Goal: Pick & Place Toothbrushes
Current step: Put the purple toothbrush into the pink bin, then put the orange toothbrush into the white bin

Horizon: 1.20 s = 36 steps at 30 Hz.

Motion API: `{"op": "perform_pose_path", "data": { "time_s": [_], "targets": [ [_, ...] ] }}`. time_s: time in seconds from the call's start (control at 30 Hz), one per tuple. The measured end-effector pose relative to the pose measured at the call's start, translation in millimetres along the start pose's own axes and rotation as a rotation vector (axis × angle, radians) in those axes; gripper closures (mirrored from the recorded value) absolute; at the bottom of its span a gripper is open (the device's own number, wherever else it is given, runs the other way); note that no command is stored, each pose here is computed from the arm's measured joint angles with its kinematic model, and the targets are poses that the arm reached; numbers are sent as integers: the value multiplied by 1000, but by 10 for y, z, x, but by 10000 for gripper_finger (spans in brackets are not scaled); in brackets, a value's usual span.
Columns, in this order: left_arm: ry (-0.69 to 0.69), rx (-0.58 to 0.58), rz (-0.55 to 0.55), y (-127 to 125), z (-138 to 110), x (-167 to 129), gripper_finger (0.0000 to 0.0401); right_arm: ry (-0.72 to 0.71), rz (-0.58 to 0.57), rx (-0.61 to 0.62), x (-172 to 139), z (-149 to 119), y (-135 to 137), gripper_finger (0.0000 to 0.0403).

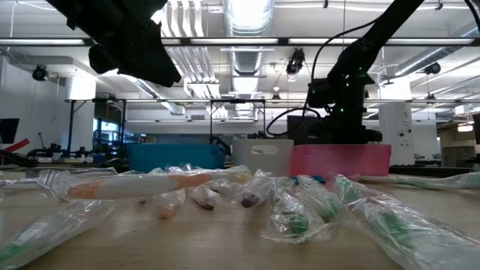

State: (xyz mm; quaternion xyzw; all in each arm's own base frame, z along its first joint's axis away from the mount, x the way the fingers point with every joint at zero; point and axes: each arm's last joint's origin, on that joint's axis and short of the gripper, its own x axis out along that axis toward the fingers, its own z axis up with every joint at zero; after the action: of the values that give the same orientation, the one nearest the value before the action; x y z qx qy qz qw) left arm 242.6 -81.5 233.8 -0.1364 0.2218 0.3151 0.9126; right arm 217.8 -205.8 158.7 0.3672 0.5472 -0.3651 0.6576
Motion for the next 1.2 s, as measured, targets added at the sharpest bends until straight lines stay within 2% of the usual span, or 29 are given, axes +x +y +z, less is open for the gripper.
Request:
{"op": "perform_pose_path", "data": {
  "time_s": [0.2, 0.47, 0.67, 0.97, 1.2],
  "targets": [
    [0, 0, 0, 0, 0, 0, 259, -6, 6, -2, -15, 15, 8, 324],
    [0, 1, 0, 0, 0, -1, 259, -1, 140, -11, -142, 112, 86, 262],
    [0, 0, 0, 0, 0, 0, 259, 6, 152, -30, -333, 201, 128, 233],
    [0, 1, 0, 0, 0, 0, 259, -36, 167, -57, -692, 366, 203, 215],
    [1, 2, 0, 0, -2, 0, 259, -74, 181, -76, -975, 449, 282, 236]
  ]
}}
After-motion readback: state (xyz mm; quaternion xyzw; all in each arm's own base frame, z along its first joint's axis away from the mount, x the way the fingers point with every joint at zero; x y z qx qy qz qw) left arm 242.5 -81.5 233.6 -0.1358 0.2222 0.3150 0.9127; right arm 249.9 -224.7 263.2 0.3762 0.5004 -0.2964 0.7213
